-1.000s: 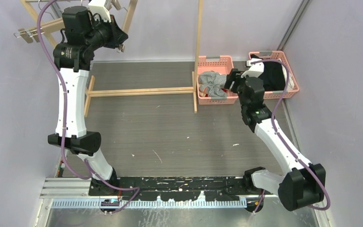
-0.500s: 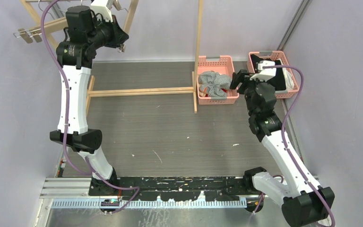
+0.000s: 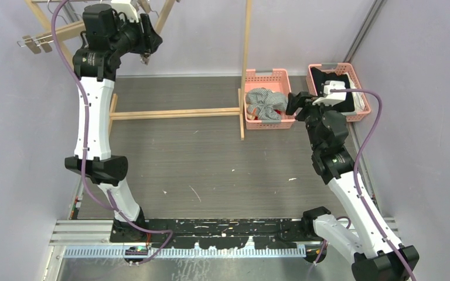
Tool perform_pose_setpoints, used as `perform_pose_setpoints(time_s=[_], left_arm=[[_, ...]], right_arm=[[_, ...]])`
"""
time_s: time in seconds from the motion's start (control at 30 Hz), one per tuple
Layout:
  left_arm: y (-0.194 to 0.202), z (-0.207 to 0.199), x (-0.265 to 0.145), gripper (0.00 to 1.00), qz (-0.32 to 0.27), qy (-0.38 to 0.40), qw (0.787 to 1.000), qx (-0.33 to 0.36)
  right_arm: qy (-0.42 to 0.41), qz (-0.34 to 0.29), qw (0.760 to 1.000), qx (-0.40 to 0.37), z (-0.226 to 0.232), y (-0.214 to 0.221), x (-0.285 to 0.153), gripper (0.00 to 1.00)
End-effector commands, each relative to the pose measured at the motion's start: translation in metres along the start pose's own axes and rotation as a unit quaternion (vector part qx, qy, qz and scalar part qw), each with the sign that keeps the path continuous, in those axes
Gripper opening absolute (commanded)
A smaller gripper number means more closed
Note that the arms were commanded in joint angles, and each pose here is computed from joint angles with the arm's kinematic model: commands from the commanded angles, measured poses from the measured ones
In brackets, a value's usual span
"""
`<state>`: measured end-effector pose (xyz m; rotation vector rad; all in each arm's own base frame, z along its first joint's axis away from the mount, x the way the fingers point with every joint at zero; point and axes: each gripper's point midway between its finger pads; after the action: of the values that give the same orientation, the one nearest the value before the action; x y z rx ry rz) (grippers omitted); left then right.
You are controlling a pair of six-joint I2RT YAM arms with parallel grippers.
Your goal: Remove the underwear clipped to the hanger
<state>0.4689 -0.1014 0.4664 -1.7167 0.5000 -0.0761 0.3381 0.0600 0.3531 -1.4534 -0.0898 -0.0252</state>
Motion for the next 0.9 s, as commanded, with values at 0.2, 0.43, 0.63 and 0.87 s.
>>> perform_pose_setpoints(time_s=[0.2,0.43,0.63,0.87], left_arm=[[-0.063,-0.014,-0.053,0.59,-0.113,-0.008,0.993,0.032],[-0.077,-0.011,-0.09,0.71,-0.135,-0.045,0.988,0.055],[-0.061,-0.008,-0.134,0.82,-0.133,-0.079,0.986,0.065],[-0.006,-0.011,-0.199,0.98,-0.145,-0.1,0.984,0.04]], right_arm=[[-0.043,-0.024,0.999,-0.001,0.017,-0.013,-0.008,0.73],[-0.048,-0.035,0.998,-0.01,0.02,-0.026,-0.016,0.73],[-0.009,-0.031,0.999,-0.02,0.003,-0.041,-0.028,0.86],[0.042,-0.023,0.999,-0.013,-0.021,-0.049,-0.057,1.0]])
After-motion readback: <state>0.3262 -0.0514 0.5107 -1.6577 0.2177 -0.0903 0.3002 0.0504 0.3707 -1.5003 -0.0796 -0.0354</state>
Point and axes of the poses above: each gripper's point midway between its finger pads, its own x axis out along the fingers, its own z axis along the line the jaws close on, y = z × x, and after that the axes turned 5 degrees about -x, right-handed
